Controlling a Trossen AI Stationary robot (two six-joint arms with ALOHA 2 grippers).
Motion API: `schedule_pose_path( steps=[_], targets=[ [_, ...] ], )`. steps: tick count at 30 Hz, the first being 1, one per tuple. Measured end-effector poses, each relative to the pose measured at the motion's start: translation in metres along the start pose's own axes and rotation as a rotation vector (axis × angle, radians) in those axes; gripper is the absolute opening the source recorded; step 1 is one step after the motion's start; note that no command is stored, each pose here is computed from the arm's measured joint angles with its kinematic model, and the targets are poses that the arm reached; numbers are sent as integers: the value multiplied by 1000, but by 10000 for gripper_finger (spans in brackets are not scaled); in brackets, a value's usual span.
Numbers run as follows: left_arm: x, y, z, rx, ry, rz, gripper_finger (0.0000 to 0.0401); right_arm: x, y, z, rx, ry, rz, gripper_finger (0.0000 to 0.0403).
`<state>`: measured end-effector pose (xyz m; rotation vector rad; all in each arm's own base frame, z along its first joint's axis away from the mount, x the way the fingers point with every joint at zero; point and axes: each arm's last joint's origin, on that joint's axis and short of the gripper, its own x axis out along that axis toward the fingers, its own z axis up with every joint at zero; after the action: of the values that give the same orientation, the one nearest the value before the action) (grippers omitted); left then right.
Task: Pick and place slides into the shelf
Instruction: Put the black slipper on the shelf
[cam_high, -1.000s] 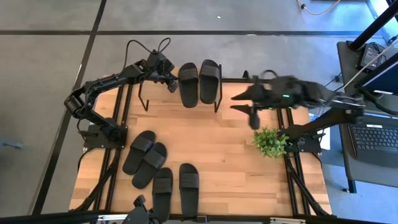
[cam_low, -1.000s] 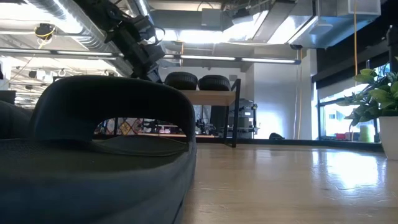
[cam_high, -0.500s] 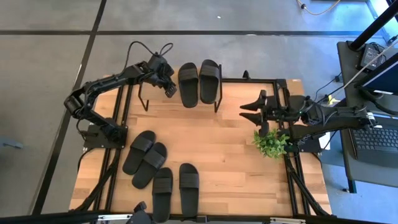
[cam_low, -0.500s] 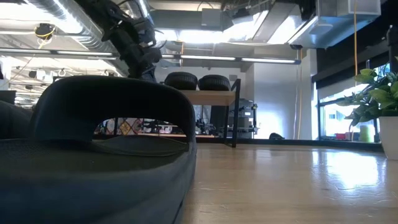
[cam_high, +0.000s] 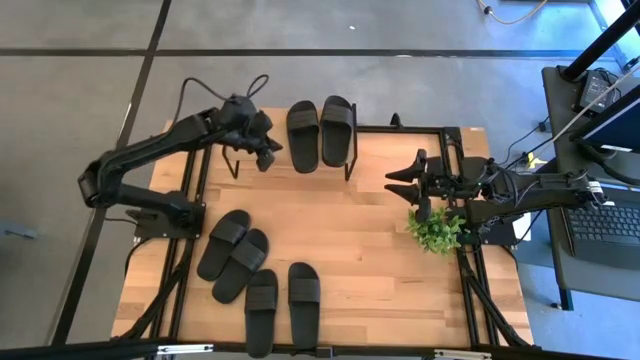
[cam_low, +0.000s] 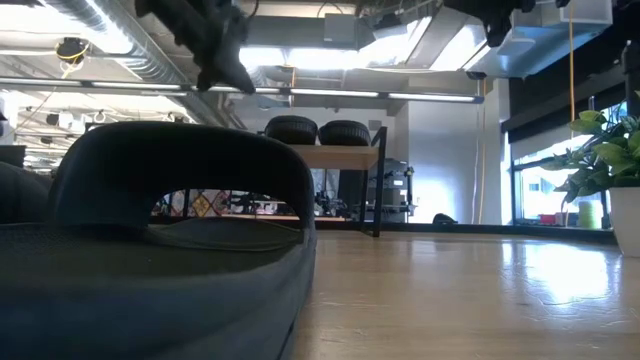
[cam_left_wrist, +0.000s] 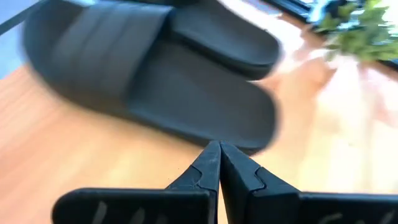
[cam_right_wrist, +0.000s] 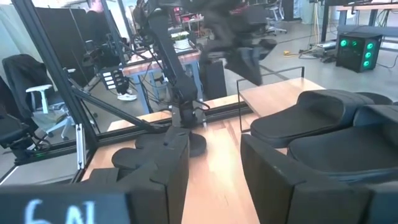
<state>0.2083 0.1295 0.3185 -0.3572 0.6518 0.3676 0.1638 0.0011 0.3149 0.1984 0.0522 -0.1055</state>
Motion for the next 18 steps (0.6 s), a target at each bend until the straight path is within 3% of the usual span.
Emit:
schedule_pose_path(
  steps=[8, 13, 18],
  targets=[
    [13, -44, 1, 74, -28, -131, 4, 1, 0, 0, -4, 3, -1, 145],
    [25, -62, -1, 106, -35, -78, 4, 1, 0, 0, -3, 3, -1, 145],
    [39, -72, -6, 126, 7, -91, 4, 1, 0, 0, -3, 5, -2, 145]
  ],
)
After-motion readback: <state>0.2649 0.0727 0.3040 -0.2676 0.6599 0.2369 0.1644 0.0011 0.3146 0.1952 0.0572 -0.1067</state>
